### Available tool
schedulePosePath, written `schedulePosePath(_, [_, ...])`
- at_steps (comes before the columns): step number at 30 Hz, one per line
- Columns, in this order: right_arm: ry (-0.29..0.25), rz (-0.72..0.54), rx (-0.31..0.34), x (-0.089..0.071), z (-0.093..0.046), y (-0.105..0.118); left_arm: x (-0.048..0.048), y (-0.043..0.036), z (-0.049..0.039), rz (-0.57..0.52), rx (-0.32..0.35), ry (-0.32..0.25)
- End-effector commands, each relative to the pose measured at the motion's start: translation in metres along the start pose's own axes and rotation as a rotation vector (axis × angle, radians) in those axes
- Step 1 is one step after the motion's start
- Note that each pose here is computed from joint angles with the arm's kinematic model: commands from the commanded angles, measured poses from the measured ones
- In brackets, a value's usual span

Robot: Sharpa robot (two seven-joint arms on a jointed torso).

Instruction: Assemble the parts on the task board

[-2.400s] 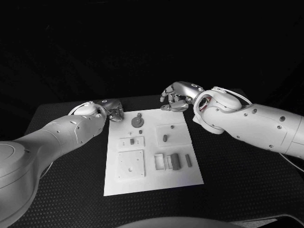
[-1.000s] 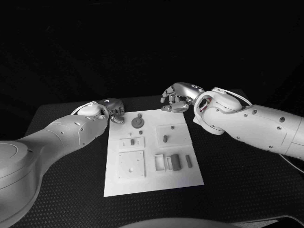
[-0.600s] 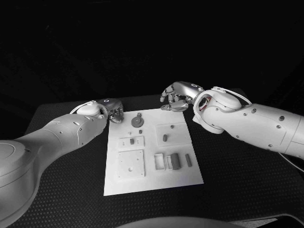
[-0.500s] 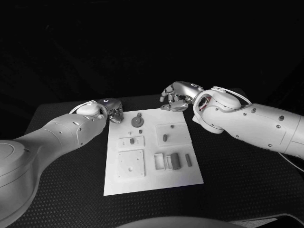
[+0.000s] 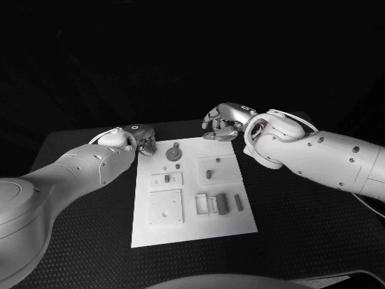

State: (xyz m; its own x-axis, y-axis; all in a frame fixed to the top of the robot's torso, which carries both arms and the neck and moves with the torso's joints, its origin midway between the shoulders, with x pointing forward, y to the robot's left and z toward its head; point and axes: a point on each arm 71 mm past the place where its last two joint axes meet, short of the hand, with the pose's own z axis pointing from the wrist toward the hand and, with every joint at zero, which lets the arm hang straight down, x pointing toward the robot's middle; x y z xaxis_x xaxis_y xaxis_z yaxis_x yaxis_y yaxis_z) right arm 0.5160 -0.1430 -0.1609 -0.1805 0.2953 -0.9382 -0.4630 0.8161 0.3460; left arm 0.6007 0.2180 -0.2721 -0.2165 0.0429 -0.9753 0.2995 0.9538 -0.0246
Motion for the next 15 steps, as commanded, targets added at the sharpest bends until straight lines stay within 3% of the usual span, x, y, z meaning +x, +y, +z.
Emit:
schedulePosePath(1, [0.009, -0.003, -0.008, 0.0006, 0.0003, 0.0014, 0.0199, -0.0038, -0.0028, 0.014, 0.004, 0.061])
schedulePosePath(15, [0.010, -0.002, -0.011, 0.0014, 0.0016, 0.0033, 0.0271, -0.0078, -0.0029, -0.013, 0.012, 0.053])
